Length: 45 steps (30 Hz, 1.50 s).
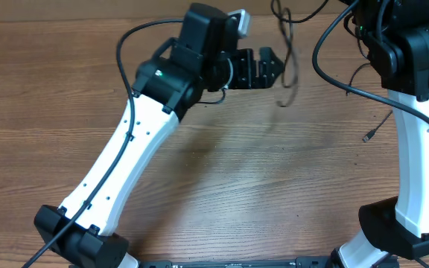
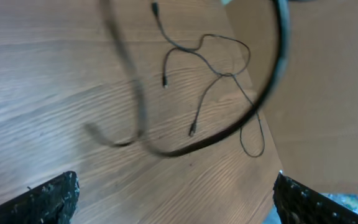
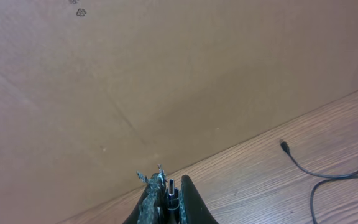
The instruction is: Untangle cables
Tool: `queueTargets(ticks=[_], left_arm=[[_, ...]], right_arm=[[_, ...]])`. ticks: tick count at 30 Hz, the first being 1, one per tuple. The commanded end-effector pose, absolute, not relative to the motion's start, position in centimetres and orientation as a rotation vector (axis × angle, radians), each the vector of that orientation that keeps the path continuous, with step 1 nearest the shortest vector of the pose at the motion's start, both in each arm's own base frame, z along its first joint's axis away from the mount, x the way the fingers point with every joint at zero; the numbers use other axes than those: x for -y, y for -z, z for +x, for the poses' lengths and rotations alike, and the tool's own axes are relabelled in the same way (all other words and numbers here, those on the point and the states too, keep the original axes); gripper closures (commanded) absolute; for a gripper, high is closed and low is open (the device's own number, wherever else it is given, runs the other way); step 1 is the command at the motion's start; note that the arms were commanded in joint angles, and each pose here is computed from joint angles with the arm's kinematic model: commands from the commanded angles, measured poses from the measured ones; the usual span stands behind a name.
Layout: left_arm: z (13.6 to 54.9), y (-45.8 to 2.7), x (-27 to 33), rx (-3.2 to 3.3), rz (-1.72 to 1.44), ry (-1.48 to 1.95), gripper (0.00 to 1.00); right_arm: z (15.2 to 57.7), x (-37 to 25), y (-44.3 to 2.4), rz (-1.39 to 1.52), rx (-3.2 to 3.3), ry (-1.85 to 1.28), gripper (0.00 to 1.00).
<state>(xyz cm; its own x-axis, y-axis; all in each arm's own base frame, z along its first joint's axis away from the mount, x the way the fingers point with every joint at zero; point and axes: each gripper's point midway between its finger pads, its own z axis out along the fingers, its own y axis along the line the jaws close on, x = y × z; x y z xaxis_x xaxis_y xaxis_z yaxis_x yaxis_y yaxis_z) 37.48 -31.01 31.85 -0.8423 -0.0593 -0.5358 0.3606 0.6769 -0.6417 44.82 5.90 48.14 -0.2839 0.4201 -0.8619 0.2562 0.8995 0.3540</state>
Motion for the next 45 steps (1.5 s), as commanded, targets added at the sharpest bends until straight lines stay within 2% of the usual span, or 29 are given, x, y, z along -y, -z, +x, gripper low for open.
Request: queueTargets(ticks=[1,6,8,11,15,17,18,19,20,27,33,37,45], left_arm=[[37.4,-31.5,32.1,-2.333,0.299,0.994,0.00],[37.7,-31.5,32.8,-2.307,0.252,0.890,0.01],[38.5,-31.1,32.4,-2.307,0.158,0.814,0.05],[40.0,-30.1,32.1,-2.297,-0.018,0.734,0.04],[41.4,-28.1,34.2,-2.293,-0.016,0.760,0.04],[41.9,-27.2,34.8,-2.303,-0.042,0.770,0.07],[42.1,-26.6,35.0,-2.311,-0.058,0.776,0.15],[42.2,-26.3,35.1,-2.317,-0.065,0.776,0.36],[42.3,-25.7,35.2,-2.326,-0.065,0.770,0.94],[42.1,-25.9,34.7,-2.330,-0.023,0.743,0.96],[41.2,-26.7,32.2,-2.358,0.049,0.658,0.96],[41.1,-27.6,29.2,-2.364,0.080,0.585,0.96],[42.7,-29.8,20.9,-2.355,-0.113,0.524,0.96]], right_arm=[[44.3,-5.8,-48.9,0.503,-1.864,-0.195,0.96],[44.2,-6.0,-48.4,0.493,-1.891,-0.200,0.96],[44.2,-6.5,-48.4,0.476,-1.901,-0.227,0.96],[44.1,-7.8,-48.1,0.433,-1.928,-0.295,0.96],[44.0,-8.2,-47.8,0.416,-1.949,-0.316,0.96],[43.9,-8.2,-47.6,0.417,-1.960,-0.311,0.96],[43.8,-8.2,-47.4,0.413,-1.968,-0.305,0.96],[43.8,-8.2,-47.3,0.410,-1.971,-0.301,0.96],[43.7,-8.1,-47.2,0.404,-1.977,-0.292,0.96],[43.9,-6.5,-47.2,0.422,-1.969,-0.224,0.96],[44.1,-2.2,-46.9,0.518,-1.955,-0.152,0.96],[43.9,2.0,-46.4,0.611,-1.947,-0.083,0.96],[42.2,9.6,-45.3,0.747,-1.957,0.059,0.96]])
